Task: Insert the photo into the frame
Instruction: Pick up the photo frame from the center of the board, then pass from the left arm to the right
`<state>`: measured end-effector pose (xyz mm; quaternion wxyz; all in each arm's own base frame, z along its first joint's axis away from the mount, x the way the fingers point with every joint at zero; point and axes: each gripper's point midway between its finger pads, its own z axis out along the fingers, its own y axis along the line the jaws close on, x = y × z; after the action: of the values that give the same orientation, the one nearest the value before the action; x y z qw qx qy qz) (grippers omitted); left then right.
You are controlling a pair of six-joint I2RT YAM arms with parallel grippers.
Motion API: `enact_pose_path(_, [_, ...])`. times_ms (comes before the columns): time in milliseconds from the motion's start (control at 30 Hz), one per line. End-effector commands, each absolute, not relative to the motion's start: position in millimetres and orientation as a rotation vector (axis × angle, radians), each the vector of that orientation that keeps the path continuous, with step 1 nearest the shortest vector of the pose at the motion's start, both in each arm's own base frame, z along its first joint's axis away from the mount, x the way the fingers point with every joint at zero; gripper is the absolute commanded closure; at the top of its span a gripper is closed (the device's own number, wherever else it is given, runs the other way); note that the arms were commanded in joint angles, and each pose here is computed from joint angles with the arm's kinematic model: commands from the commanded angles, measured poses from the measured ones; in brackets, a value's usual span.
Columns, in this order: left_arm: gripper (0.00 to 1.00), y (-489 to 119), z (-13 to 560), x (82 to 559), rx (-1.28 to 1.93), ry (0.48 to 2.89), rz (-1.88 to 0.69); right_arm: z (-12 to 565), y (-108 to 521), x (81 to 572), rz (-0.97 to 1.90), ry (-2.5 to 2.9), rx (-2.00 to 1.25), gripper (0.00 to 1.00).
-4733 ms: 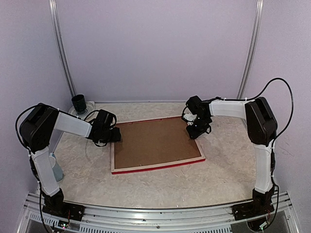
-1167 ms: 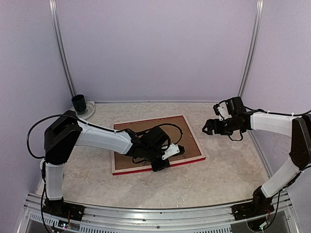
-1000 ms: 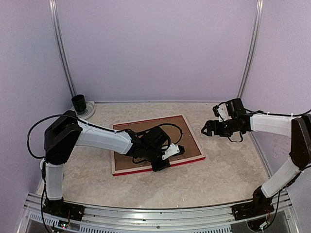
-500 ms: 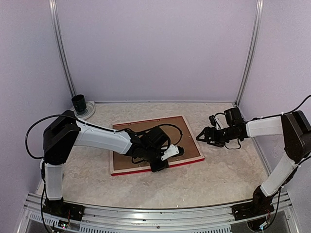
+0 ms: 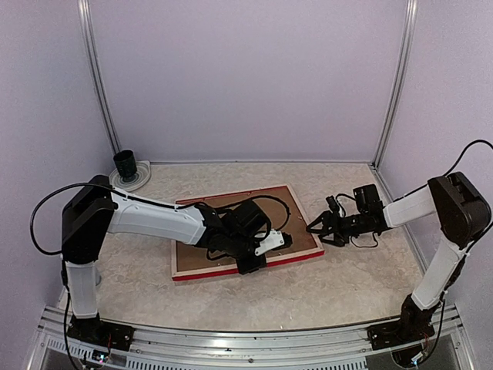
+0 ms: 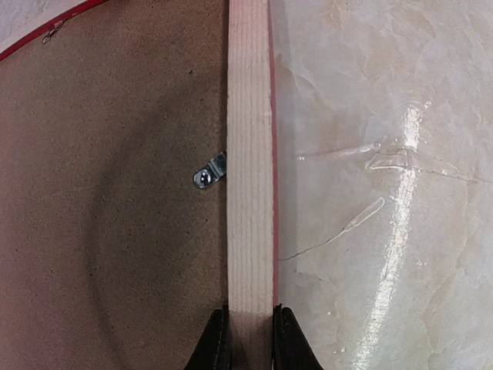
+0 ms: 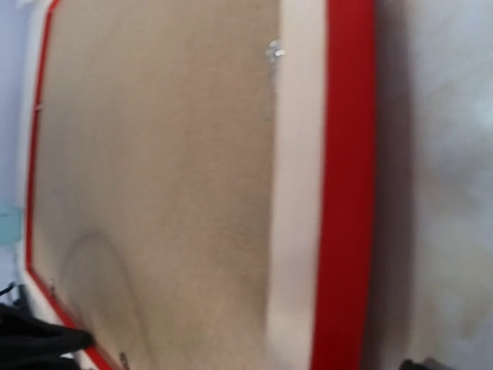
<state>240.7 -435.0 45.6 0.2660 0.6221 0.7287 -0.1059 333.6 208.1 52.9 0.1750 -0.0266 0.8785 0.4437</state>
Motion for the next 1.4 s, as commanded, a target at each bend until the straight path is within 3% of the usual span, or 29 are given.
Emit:
enact_pose_path(0, [1.00,-451.9,110.0,257.2,1.564,1.833,-0.282,60.8,216.4,330.8,1.440,2.415,-0.068,0.17])
enact_pose_path(667, [1.00,-446.0,109.1,261.5,1.546,1.833,-0.234,83.2,228.7,300.8,1.818,2.258,-0.097,0.54])
enact_pose_path(867, [0.99,-445.0,110.6,263.7,1.532,1.832,-0.221,86.4,229.2,293.4,1.870,2.229,-0.104,0.73])
enact_pose_path(1033, [0.89,-445.1,115.0,265.1,1.514,1.825,-0.222,90.7,229.1,291.9,1.895,2.218,-0.084,0.86])
enact_pose_path(1167, [0.67,-444.6,117.0,265.9,1.503,1.823,-0.216,99.7,228.0,297.1,1.876,2.209,-0.041,0.88])
enact_pose_path(1267, [0.44,-443.5,119.6,267.9,1.483,1.819,-0.189,104.4,228.4,300.0,1.861,2.216,-0.002,0.88])
enact_pose_path(1367, [0.31,-443.4,123.1,264.2,1.466,1.800,-0.170,109.2,228.8,301.2,1.861,2.217,0.035,0.89])
